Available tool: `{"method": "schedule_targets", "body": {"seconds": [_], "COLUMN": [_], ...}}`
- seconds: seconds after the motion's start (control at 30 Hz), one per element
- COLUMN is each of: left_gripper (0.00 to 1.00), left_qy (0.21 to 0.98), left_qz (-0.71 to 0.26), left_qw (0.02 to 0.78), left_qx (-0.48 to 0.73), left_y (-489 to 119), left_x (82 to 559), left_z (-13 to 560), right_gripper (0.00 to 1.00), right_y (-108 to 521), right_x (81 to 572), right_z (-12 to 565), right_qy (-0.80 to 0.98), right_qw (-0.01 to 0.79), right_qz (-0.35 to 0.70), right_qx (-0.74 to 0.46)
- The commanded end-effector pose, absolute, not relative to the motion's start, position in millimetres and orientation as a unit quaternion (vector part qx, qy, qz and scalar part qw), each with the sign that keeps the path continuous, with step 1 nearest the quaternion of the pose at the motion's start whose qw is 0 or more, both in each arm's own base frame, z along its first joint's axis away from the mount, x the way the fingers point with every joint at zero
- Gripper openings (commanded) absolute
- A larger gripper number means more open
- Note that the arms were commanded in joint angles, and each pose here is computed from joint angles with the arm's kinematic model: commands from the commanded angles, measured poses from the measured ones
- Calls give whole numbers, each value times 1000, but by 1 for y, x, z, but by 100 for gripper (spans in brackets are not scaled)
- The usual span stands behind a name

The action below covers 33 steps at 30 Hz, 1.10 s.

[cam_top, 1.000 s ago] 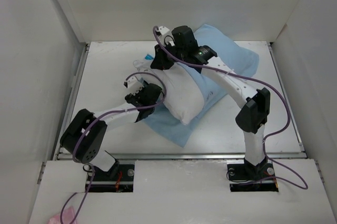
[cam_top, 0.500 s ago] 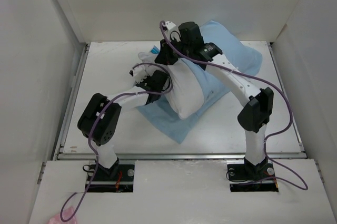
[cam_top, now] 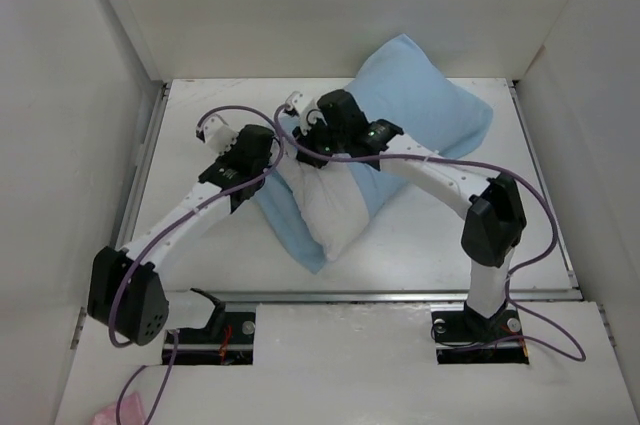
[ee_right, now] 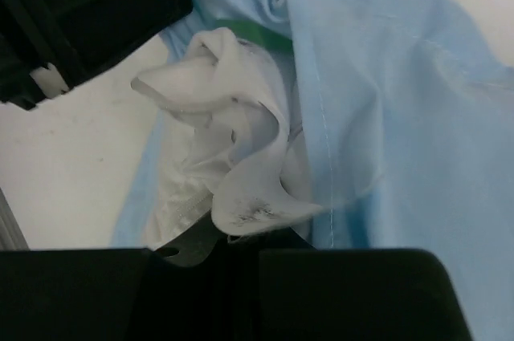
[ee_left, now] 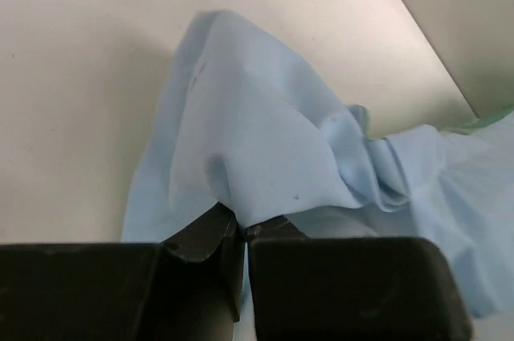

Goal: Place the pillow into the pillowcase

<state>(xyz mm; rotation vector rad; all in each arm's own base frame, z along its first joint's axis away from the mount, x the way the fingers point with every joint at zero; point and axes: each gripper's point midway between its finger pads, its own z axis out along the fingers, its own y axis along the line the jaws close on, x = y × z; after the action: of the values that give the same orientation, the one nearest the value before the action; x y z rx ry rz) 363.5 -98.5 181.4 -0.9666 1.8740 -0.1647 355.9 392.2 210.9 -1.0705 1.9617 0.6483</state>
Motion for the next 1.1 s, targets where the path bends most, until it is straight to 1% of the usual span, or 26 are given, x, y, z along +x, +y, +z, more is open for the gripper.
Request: {"method": "schedule_targets", "body": {"seconds": [0.0,0.07,0.1,0.13,0.17,0.27,0.3,0.33,0.37,0.43,0.47,0.57,0.63,0.67,0.7,0.77,0.87,0.93,0.97,1.0,1.07], "left_gripper": [0,0,0,0,0,0,0,0,0,0,0,0,0,0,0,0,0,0,0,0,0], "left_qy": [739,735,732,733,731,734,730,721,719,710,702,698,698,698,698,702,700,709,717,719,729], "left_qz": [-40,-46,-43,-36,-37,-43,-54,-65,-74,-90,-97,-122,-117,-117,-116,-120,-145,-159,-175,-184,-202], "left_qw": [536,540,544,541,542,538,542,551,553,565,576,584,584,584,587,588,594,592,584,582,575], "left_qx": [-406,-408,-408,-412,-412,-413,-413,-415,-415,-410,-407,-395,-397,-397,-393,-383,-369,-349,-338,-332,-311], "left_y": [-59,-60,-56,-51,-52,-53,-55,-53,-54,-51,-51,-53,-50,-50,-49,-51,-59,-69,-77,-81,-91], "left_x": [364,366,368,370,373,375,375,372,369,359,358,349,346,345,343,342,344,344,344,345,345], "left_z": [214,221,228,226,229,237,243,251,257,272,277,289,289,291,294,296,305,304,303,301,299], "right_gripper": [0,0,0,0,0,0,0,0,0,0,0,0,0,0,0,0,0,0,3,3,3], "right_y": [370,372,373,375,378,375,373,382,377,381,381,386,378,367,357,350,357,378,386,399,423], "right_x": [351,354,343,339,330,338,347,360,362,379,382,393,400,411,411,418,426,434,436,437,447], "right_z": [154,156,138,148,146,123,115,126,92,87,68,65,57,57,46,47,46,55,57,62,84], "right_qy": [798,788,784,763,758,779,794,797,821,831,836,849,858,860,863,866,878,876,882,882,879], "right_qw": [352,364,346,360,359,345,339,350,307,313,300,312,310,322,310,321,334,358,368,376,410], "right_qz": [152,138,144,154,165,145,121,116,94,68,58,36,7,-36,-63,-103,-101,-62,-39,-7,47], "right_qx": [-464,-476,-495,-514,-520,-504,-490,-479,-471,-454,-455,-425,-409,-395,-393,-370,-328,-317,-292,-285,-239]}}
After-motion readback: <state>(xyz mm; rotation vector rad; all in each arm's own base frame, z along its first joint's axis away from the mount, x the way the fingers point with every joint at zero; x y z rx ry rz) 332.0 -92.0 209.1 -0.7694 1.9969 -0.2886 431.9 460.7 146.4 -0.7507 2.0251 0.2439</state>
